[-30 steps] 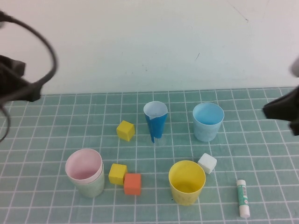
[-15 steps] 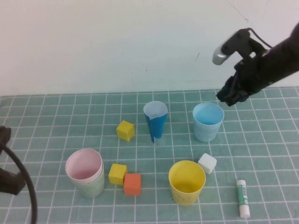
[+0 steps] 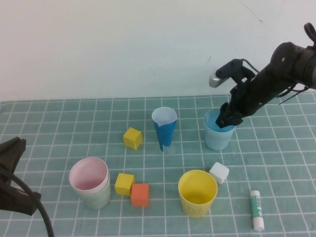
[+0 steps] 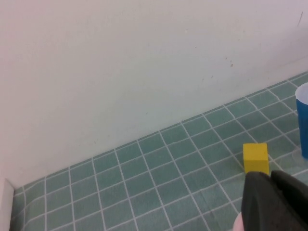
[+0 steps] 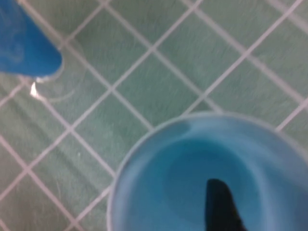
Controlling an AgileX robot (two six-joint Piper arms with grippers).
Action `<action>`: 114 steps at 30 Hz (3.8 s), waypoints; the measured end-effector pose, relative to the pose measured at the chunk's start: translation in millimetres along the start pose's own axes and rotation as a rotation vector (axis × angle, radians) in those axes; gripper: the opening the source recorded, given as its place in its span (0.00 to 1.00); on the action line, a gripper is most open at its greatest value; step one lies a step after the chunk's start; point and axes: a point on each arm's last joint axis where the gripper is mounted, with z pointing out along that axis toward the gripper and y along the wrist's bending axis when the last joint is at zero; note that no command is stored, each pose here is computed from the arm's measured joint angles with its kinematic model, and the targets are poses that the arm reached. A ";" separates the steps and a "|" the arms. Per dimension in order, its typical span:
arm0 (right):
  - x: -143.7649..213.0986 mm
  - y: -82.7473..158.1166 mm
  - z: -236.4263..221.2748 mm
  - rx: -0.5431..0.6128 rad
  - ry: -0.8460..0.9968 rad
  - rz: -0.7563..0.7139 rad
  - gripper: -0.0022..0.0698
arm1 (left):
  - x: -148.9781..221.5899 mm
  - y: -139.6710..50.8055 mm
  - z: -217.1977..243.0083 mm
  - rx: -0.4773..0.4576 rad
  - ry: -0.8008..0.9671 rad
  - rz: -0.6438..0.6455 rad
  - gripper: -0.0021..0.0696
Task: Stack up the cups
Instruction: Pick up the blue cup, then place the blue cup on the yellow cup, then pick up the green cup
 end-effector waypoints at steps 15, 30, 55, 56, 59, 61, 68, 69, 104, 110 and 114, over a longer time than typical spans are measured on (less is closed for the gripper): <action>-22.7 18.1 -67.2 -0.102 0.071 -0.088 0.06 | -1.6 -0.1 0.0 0.001 -0.018 -0.002 0.03; 15.2 147.3 -137.9 -0.152 0.048 -0.320 0.06 | -1.6 -0.2 0.0 0.002 -0.018 -0.022 0.03; 30.2 159.1 -63.0 -0.086 0.084 -0.381 0.06 | -1.6 -0.3 0.0 0.003 -0.018 -0.074 0.03; 30.7 158.9 -61.3 -0.088 0.088 -0.385 0.06 | -1.6 -0.3 0.0 0.003 -0.018 -0.076 0.03; 31.7 158.5 -58.7 -0.092 0.096 -0.408 0.08 | -1.6 -0.3 0.0 0.004 -0.018 -0.118 0.03; 31.9 158.6 -58.8 -0.094 0.098 -0.414 0.13 | -1.0 -0.2 0.0 0.003 -0.011 -0.175 0.03; 31.1 160.0 -58.8 -0.107 0.087 -0.401 0.46 | -19.2 9.6 -2.2 -0.062 0.233 -0.274 0.03; 30.8 160.3 -59.6 -0.108 0.084 -0.400 0.48 | -24.2 11.9 -1.9 -0.077 0.296 -0.278 0.03; 57.9 183.2 -245.7 0.199 -0.065 -0.413 0.03 | 53.0 -14.7 216.6 0.074 1.126 -0.222 0.44; 69.8 184.2 -264.8 0.252 -0.040 -0.429 0.03 | 40.0 -12.4 223.3 0.074 1.090 -0.219 0.08; 83.0 186.6 -290.7 0.321 -0.053 -0.417 0.03 | 7.0 -10.4 216.6 0.099 1.014 -0.260 0.06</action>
